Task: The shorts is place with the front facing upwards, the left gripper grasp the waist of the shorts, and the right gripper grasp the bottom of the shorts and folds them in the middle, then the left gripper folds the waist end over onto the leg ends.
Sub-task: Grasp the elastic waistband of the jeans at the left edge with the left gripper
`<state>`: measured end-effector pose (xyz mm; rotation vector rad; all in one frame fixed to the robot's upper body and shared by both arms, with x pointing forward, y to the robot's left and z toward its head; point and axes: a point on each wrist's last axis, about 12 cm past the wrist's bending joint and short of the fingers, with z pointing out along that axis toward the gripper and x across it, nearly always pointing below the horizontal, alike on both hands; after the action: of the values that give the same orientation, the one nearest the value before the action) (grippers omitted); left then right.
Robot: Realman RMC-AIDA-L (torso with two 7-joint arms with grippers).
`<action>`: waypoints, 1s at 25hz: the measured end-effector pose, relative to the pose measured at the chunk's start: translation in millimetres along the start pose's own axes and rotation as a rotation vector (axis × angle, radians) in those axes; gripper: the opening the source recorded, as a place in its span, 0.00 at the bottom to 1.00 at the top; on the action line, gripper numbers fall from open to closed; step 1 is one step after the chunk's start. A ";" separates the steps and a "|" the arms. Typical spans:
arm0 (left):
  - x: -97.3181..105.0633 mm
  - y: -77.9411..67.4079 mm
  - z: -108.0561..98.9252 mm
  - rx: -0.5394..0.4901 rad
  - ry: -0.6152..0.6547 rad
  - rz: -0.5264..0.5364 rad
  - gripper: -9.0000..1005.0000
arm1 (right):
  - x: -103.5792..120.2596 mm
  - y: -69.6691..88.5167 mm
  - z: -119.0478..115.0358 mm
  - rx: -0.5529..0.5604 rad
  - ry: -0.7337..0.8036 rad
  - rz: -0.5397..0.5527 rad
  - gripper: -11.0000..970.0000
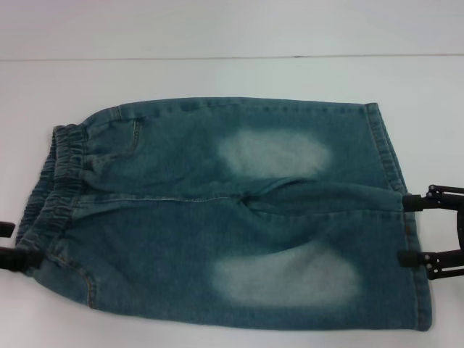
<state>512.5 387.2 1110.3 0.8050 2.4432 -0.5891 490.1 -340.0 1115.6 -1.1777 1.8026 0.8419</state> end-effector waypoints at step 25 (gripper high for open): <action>-4.8 -2.1 16.0 -0.013 0.132 -0.004 0.46 | 4.3 -3.4 3.6 0.024 0.007 0.019 0.94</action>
<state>519.7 375.0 1101.0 0.8591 2.5653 -0.5367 493.1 -339.7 1109.8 -1.1512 1.8277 0.8251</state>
